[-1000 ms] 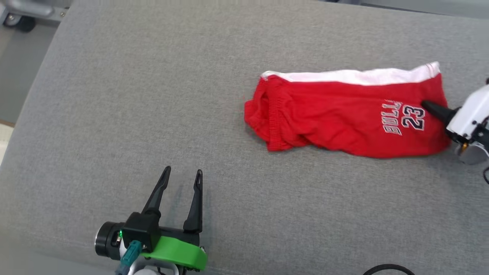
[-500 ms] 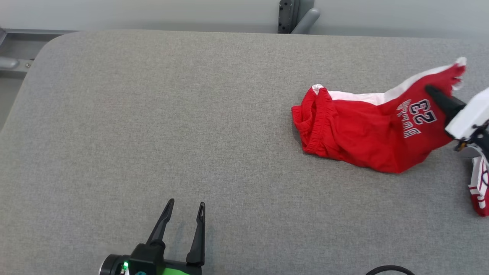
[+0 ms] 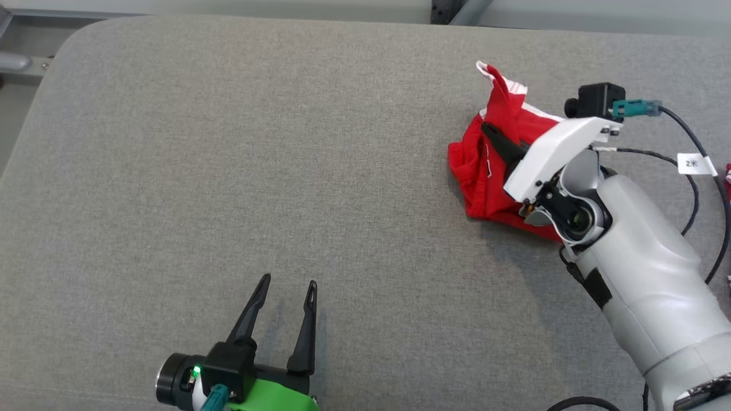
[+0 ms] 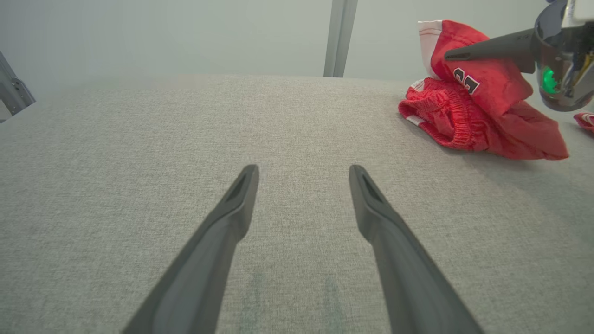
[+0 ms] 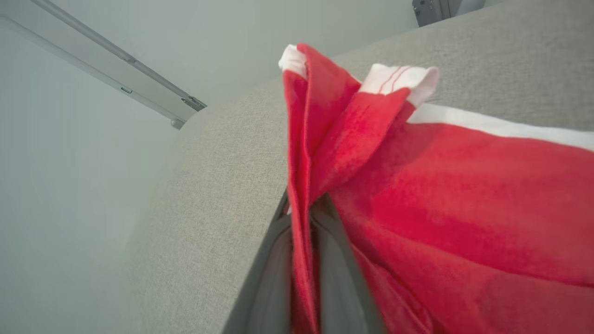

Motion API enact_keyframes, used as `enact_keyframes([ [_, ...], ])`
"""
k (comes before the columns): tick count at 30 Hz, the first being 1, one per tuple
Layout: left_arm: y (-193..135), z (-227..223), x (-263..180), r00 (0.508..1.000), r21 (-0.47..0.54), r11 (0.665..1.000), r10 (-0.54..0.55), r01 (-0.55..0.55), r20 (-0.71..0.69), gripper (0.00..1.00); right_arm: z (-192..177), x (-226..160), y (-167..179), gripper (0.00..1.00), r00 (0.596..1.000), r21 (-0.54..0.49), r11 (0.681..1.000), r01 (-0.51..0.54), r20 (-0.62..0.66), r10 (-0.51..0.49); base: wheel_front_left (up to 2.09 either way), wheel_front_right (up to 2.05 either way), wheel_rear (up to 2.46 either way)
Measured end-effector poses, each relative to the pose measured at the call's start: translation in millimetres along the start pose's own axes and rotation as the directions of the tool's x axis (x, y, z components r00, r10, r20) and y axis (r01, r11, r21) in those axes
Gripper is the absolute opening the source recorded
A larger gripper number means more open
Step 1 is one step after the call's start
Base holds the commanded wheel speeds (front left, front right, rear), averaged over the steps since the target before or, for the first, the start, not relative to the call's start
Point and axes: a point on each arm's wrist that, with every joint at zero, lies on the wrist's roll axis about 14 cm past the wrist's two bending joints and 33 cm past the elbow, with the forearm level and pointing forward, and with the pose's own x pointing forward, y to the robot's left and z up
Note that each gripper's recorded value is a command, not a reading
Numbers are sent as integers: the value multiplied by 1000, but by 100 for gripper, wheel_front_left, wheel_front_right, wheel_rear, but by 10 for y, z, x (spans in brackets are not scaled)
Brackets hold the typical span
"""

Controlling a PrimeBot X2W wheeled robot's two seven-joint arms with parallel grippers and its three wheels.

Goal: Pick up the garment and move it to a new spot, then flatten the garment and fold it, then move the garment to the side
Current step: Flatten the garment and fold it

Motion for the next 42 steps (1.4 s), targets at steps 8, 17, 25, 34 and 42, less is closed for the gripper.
enact_keyframes([
  [8,60,-127,-20,999,-4,1000,22,-22,-41,100,-190,277,58,100,998,-29,999,17,-54,-19,0,0,0],
  [17,118,-173,-137,997,-15,999,50,-51,-55,100,169,39,441,100,987,-168,982,-88,121,109,0,0,0],
  [25,13,-129,-80,999,-29,999,13,-14,-39,100,426,-646,-489,4,940,-326,925,196,330,-83,0,0,0],
  [34,-18,-166,-69,999,-33,999,5,-7,-51,100,-54,-632,-531,0,932,-315,924,218,348,-101,0,0,0],
  [42,-7,-177,3,998,-29,1000,0,-1,-55,100,-264,-258,-457,0,961,-403,898,180,266,-73,0,0,0],
])
